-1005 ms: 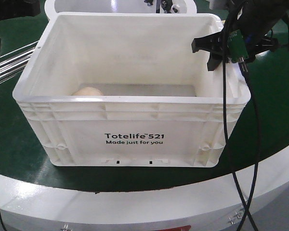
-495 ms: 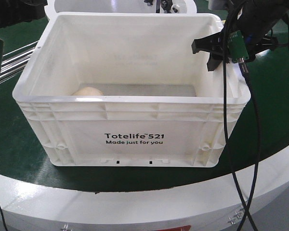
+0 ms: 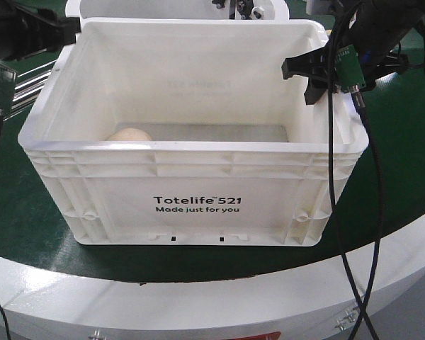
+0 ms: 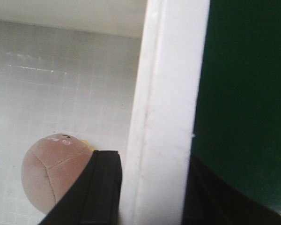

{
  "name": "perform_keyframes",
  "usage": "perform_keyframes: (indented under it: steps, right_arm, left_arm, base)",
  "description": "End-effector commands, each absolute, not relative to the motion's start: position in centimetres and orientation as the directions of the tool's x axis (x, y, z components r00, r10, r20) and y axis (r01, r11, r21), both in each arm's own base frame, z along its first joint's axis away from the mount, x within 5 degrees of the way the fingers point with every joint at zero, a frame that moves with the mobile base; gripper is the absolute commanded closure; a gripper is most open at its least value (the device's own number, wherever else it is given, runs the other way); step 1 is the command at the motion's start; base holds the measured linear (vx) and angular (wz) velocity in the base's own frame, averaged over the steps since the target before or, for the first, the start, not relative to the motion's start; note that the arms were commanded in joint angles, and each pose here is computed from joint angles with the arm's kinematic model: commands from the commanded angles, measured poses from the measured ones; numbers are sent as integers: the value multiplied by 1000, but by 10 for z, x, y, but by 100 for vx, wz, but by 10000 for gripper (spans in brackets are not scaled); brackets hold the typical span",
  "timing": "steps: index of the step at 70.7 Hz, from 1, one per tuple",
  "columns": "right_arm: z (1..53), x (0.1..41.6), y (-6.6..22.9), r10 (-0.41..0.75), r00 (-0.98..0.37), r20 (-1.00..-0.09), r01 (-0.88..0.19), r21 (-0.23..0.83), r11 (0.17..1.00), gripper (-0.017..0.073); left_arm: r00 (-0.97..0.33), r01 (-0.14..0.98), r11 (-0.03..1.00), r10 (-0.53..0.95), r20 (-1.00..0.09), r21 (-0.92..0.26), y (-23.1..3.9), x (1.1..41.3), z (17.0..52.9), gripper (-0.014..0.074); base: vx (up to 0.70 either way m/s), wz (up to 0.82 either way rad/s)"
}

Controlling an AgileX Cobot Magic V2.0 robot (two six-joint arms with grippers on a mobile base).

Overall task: Place moving items into box and shelve
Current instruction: 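Lower the left gripper onto the crate rim nearest it and grip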

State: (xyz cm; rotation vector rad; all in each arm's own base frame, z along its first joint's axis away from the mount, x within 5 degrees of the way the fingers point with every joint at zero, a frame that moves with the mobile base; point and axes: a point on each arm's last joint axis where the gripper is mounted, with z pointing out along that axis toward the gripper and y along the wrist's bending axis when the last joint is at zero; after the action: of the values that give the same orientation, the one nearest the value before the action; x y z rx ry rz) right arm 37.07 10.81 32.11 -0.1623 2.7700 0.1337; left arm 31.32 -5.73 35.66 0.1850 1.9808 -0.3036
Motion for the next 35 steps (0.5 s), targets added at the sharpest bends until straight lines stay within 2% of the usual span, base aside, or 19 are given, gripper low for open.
perform_keyframes:
  steps: [1,16,35]
  right_arm:
    - [346,368,118,-71,-880,-469,-171,173,970,565]
    - [347,368,119,-69,-876,-477,-171,174,970,565]
    - [347,369,119,-74,-875,-479,-176,171,969,565]
  left_arm:
    - [-351,228,966,-31,-936,-117,-52,308,380,60]
    - [-482,171,975,-45,-875,-144,-49,304,382,60]
    - [-515,178,971,-47,-856,-161,-51,306,405,60]
  base:
    - [0,0]
    - [0,0]
    - [0,0]
